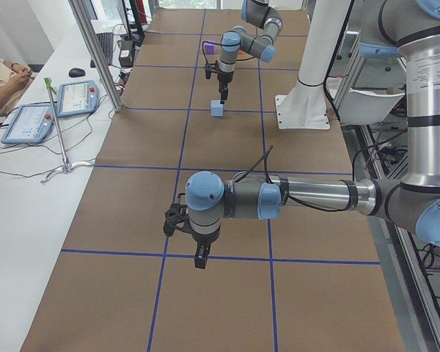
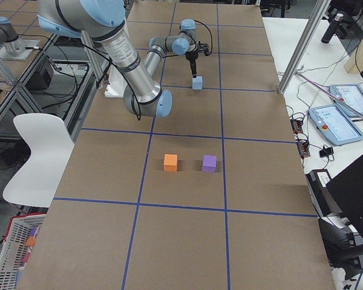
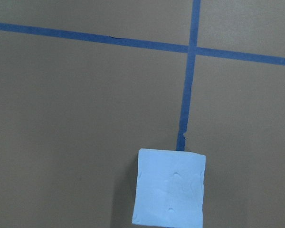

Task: Place blue block between orange and purple blocks
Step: 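Lower the right gripper onto the light blue cube and grasp it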

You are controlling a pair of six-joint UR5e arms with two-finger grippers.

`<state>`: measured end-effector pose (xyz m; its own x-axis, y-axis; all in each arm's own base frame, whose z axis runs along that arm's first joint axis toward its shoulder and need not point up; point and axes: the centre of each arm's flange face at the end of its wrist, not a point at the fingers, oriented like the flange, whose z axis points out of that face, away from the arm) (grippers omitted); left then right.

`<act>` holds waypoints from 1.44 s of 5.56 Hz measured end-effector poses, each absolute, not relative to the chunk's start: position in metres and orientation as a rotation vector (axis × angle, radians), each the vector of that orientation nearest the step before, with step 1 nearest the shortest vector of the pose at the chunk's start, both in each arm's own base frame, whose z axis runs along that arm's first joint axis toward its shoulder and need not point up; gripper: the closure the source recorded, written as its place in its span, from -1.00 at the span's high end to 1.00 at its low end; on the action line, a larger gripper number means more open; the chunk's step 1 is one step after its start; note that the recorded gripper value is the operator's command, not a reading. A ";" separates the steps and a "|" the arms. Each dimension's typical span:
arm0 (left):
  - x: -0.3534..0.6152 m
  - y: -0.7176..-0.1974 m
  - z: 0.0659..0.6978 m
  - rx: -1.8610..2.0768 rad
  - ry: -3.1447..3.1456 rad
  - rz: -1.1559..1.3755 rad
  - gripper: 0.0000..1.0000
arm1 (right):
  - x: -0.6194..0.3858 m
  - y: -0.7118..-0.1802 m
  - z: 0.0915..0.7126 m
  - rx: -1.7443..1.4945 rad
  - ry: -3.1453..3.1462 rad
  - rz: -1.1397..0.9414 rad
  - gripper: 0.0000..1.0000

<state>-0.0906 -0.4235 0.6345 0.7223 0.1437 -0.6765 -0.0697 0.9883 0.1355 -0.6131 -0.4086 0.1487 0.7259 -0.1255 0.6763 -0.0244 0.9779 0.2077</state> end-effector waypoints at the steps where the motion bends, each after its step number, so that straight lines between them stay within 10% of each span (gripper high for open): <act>1: -0.091 -0.419 0.637 0.099 0.754 0.117 1.00 | -0.620 -0.409 0.166 0.210 -0.749 -0.057 0.98; 3: -0.090 -0.413 0.642 0.096 0.754 0.116 1.00 | -0.632 -0.411 0.185 0.215 -0.733 -0.039 0.94; 6: -0.090 -0.410 0.643 0.095 0.755 0.118 1.00 | -0.660 -0.418 0.207 0.227 -0.755 -0.009 -0.71; 8: -0.090 -0.410 0.643 0.097 0.756 0.120 1.00 | -0.643 -0.420 0.190 0.236 -0.775 -0.005 -0.87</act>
